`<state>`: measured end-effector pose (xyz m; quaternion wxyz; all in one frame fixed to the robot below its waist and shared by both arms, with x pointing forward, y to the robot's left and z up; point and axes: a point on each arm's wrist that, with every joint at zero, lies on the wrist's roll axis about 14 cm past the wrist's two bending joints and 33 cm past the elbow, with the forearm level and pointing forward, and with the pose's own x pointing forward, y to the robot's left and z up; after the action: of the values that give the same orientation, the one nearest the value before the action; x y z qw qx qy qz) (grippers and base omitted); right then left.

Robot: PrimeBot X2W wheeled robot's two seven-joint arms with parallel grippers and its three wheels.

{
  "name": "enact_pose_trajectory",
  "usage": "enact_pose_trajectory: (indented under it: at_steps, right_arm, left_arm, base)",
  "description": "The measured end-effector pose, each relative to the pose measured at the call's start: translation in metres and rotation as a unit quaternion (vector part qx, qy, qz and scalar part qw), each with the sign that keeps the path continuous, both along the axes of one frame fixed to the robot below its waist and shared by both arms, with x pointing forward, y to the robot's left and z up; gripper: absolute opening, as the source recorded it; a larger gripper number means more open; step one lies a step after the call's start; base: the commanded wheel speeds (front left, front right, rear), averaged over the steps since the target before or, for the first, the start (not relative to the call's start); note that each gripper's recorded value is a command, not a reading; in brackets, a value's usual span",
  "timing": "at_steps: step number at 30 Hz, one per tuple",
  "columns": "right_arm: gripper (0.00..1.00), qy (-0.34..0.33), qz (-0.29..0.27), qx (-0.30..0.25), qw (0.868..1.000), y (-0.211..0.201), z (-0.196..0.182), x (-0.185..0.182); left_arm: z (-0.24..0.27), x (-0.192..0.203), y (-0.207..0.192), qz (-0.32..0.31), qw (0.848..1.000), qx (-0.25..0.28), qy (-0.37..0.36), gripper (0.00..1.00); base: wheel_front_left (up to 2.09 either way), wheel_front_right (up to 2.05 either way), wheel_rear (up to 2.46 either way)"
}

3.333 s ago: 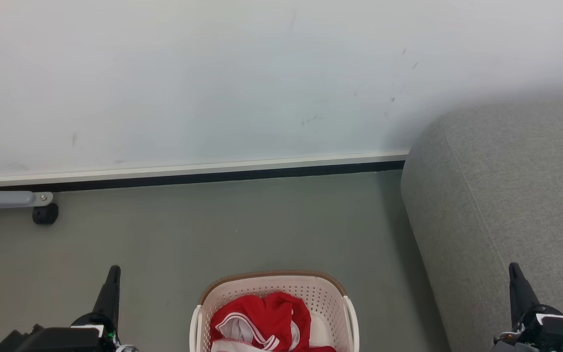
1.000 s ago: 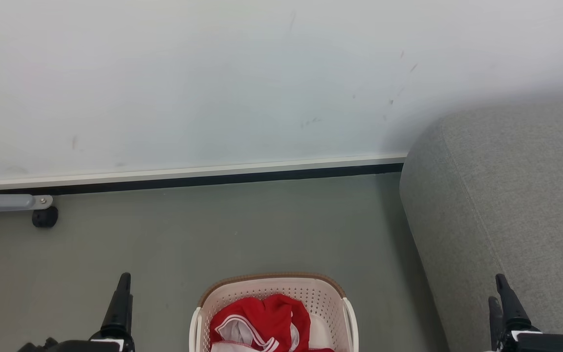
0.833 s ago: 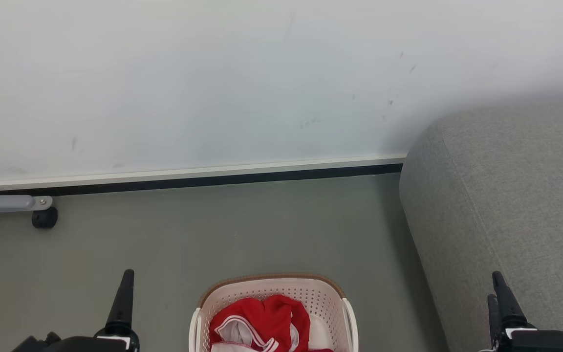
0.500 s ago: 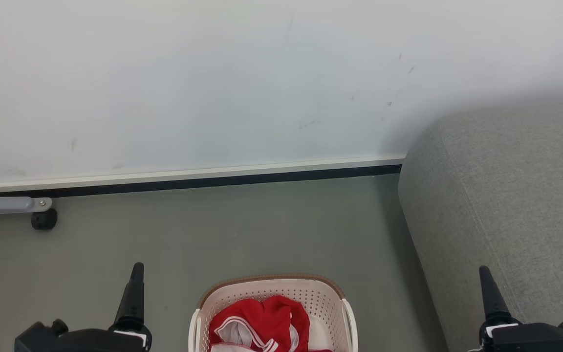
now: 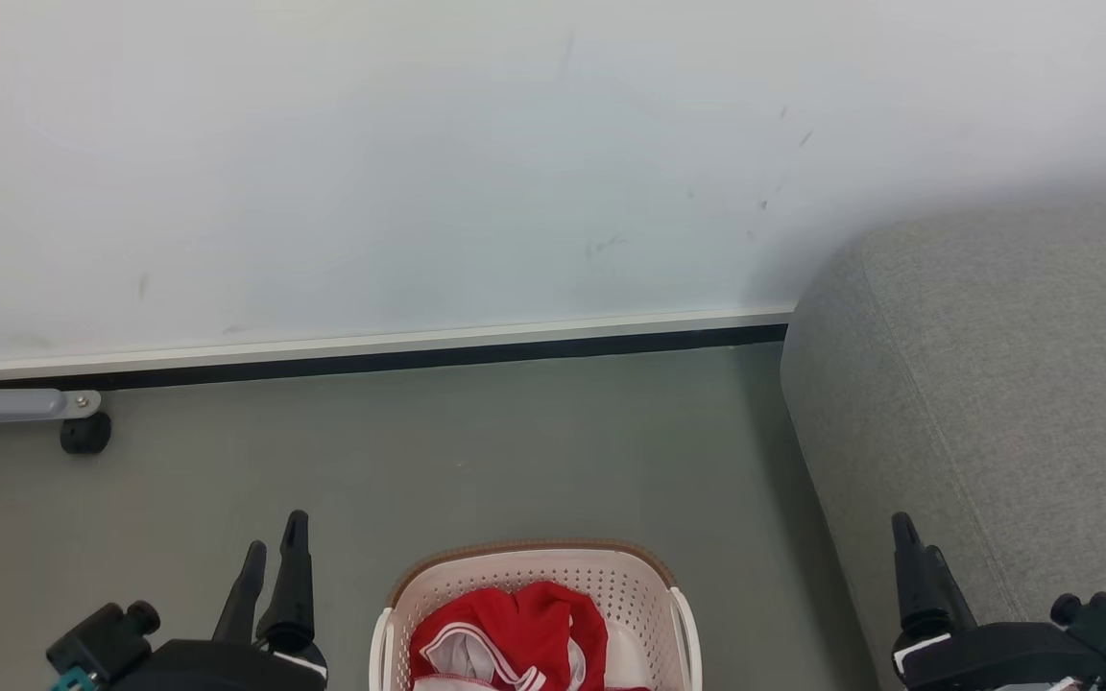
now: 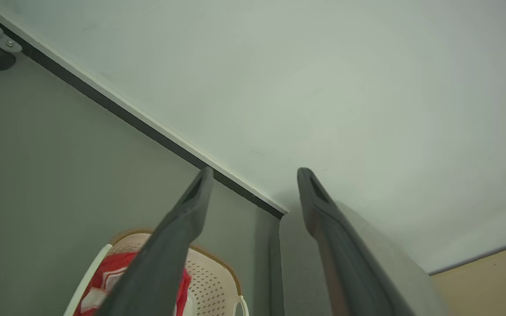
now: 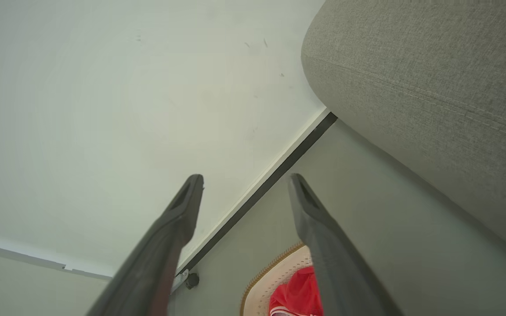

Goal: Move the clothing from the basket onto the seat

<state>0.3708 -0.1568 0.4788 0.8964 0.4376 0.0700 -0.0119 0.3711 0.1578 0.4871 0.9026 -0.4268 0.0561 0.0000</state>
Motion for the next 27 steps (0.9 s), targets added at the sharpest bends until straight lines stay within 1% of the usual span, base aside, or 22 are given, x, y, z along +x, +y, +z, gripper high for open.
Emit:
enact_pose_trajectory:
  at_steps: [9,12,13,14,27]
  right_arm:
    - [1.0,-0.015,0.012,-0.074,0.997,0.007,0.004,-0.001]
    - [1.0,-0.021,0.017,-0.1,0.995,0.01,0.006,-0.001]
    - [1.0,-0.021,0.017,-0.1,0.995,0.01,0.006,-0.001]
    - [1.0,-0.023,0.017,-0.106,0.994,0.011,0.007,-0.001]
    - [1.0,-0.051,0.035,-0.203,0.977,0.024,0.013,-0.004]
  left_arm:
    - [-0.005,-0.006,0.003,-0.006,0.995,0.101,-0.001,1.0]
    - [-0.01,-0.01,0.004,-0.007,0.992,0.126,0.003,1.0]
    - [-0.01,-0.01,0.004,-0.007,0.992,0.126,0.003,1.0]
    - [-0.01,-0.01,0.005,-0.007,0.991,0.137,0.003,1.0]
    - [-0.006,-0.015,0.01,-0.003,0.97,0.241,-0.019,1.0]
  base:
    - [0.0,0.0,0.0]
    - [0.0,0.0,0.0]
    - [0.0,0.0,0.0]
    - [0.0,0.0,0.0]
    - [0.0,0.0,0.0]
